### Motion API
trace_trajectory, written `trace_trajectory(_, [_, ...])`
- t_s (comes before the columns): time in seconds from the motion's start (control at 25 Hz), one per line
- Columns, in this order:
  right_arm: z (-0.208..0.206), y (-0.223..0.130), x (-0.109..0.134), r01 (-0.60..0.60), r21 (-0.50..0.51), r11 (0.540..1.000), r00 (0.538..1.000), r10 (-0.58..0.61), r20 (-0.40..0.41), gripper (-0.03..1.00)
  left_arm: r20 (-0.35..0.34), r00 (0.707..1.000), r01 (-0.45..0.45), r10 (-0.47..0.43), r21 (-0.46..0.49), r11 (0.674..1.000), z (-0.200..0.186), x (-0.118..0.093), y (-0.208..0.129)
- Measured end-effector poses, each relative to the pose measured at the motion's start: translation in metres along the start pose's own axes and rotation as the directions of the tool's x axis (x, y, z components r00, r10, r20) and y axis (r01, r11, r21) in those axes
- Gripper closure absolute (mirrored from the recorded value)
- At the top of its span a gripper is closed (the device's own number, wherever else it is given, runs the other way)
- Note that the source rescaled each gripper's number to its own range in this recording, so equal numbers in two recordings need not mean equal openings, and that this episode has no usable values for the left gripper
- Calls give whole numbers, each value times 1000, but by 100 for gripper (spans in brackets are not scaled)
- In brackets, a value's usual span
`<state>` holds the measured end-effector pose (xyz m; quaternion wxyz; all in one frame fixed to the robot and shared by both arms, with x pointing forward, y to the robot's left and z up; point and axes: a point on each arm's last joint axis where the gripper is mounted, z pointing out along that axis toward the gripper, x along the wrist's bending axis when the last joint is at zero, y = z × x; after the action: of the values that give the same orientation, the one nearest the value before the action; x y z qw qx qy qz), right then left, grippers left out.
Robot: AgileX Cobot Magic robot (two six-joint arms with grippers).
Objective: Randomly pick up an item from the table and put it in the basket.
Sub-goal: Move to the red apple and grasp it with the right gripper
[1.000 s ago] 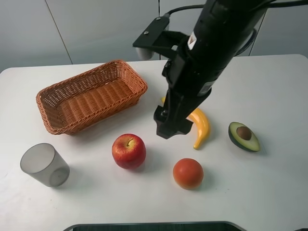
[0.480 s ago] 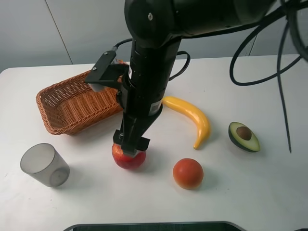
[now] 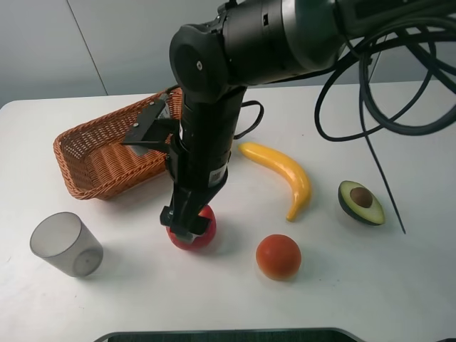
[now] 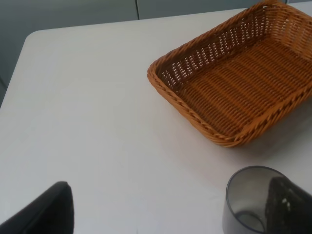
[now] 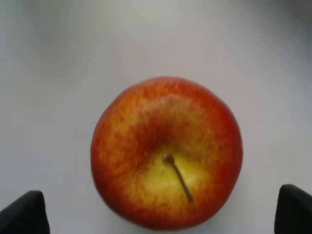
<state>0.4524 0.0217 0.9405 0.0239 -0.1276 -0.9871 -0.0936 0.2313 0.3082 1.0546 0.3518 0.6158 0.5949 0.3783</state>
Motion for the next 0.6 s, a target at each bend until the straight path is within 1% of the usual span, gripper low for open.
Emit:
trace_trajectory(0.16, [1,5,-1,-22,-43,999,1000,23,20,-3,0,1000,0,0,0,1000,0,0,0])
trace_trajectory(0.6, [26,7,-6,-37,-33,999,999,37,23,-3,0,1000,0,0,0,1000,0,0,0])
